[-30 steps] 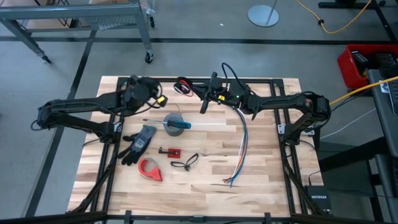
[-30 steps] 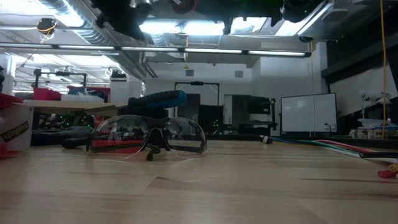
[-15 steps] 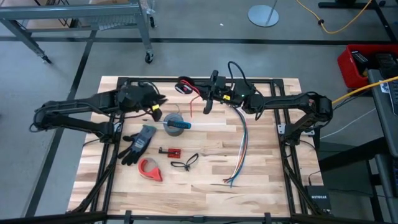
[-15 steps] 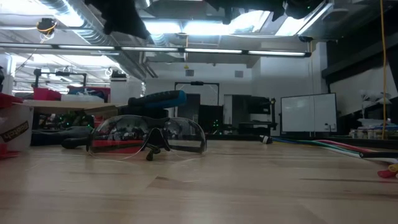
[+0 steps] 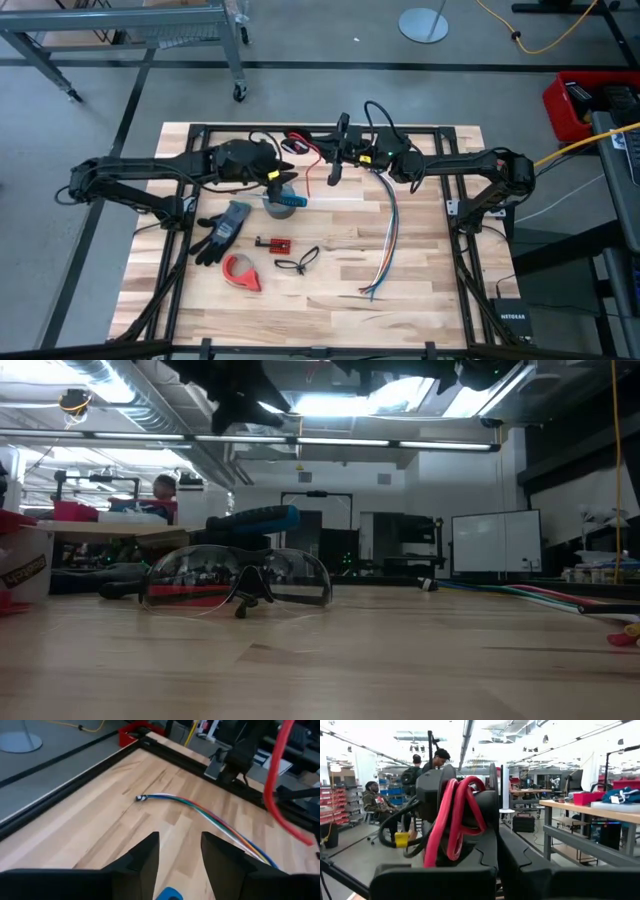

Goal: Coil cords
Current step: Coil the red wire into the black spool

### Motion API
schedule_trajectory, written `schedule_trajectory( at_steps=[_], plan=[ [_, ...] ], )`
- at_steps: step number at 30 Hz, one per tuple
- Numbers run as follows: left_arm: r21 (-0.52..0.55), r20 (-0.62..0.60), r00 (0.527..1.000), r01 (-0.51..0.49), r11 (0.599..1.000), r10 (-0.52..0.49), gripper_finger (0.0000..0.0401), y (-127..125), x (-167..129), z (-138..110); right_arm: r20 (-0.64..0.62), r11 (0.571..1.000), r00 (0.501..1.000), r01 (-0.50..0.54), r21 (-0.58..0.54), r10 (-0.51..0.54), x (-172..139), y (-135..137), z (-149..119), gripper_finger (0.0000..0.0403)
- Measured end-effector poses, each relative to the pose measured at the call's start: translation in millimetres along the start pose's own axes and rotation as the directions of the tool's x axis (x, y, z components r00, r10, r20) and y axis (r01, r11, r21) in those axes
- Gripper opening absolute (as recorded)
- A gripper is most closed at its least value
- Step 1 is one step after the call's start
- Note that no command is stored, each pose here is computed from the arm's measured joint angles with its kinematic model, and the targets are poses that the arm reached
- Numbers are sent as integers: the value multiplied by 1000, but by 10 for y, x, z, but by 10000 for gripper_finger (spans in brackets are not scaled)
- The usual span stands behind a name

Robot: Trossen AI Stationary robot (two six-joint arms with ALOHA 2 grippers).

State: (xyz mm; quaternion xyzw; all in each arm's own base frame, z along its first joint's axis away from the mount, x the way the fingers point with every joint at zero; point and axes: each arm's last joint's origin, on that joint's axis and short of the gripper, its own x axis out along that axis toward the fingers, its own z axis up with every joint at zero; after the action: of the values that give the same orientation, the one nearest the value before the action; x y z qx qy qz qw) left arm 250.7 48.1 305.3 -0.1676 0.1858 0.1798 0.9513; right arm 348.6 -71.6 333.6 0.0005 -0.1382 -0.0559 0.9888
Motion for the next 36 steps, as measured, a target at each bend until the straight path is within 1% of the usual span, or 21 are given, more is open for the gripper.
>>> schedule_trajectory(
  at_steps=[5,12,18,21,26,32,34,36],
  plan=[
    [-2,34,999,13,1000,-13,115,-7,-40,40,0,999,1000,-12,-39,12,0,4,0,1],
    [6,72,993,97,995,-97,91,-44,-65,94,2,995,1000,-9,-101,10,0,3,2,1],
    [-10,66,989,134,991,-133,86,-55,-63,95,26,991,1000,-5,-137,9,0,3,26,1],
    [-19,91,980,177,984,-175,86,-77,-62,125,62,987,998,-1,-158,10,-2,5,61,1],
    [-11,142,959,249,968,-245,86,-112,-77,187,75,977,997,6,-214,10,-2,5,72,1],
    [24,140,958,248,969,-249,86,-113,-77,185,69,973,998,6,-231,10,-2,6,66,1],
    [32,143,960,238,971,-240,86,-94,-76,192,36,974,999,-1,-227,9,-3,6,43,1],
    [37,145,963,225,974,-228,86,-66,-91,201,-37,975,999,-14,-220,6,-21,6,10,1]
  ],
)
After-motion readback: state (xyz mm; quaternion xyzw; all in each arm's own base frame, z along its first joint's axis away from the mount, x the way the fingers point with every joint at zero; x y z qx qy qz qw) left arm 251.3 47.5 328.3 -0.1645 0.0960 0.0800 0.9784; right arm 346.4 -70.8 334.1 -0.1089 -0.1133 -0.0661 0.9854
